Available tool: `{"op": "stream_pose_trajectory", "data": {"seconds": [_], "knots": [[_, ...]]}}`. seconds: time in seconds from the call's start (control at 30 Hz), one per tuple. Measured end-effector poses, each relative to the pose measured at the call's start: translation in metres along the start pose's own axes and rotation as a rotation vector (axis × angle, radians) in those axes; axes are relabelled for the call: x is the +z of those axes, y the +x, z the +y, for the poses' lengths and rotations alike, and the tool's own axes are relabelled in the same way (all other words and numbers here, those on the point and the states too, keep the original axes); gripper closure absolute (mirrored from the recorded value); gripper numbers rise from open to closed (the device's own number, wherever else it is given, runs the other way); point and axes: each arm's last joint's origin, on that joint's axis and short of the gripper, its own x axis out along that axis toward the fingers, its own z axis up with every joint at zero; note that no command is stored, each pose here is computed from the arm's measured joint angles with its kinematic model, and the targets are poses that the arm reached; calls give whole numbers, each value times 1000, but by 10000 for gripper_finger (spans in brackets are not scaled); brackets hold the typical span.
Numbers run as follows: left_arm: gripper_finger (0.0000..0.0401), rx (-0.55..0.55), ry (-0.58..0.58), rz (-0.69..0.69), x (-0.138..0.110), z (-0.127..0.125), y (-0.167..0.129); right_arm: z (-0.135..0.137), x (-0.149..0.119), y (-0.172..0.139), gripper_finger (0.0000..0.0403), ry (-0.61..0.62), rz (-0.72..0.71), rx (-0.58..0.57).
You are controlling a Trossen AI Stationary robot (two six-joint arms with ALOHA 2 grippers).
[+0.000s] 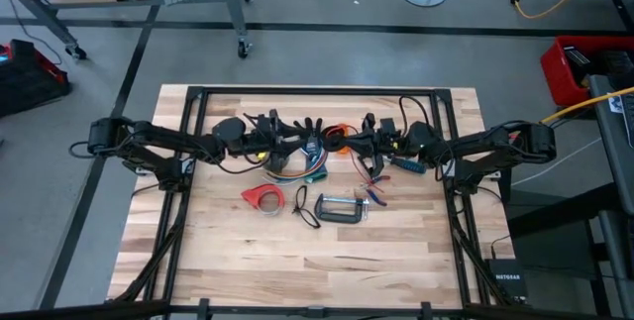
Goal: Coil cords
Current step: Uncoil the wire from the spool
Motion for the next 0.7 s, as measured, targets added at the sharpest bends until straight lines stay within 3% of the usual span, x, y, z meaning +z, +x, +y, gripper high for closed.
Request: {"op": "stream_pose_trajectory", "data": {"seconds": [0.3,0.7], "knots": [[261,-89,-16,-101,-12,-17,9,1,14,18,401,-52,9,-9],[262,-104,-19,-172,-15,-18,17,0,19,26,401,-69,42,-27]]}}
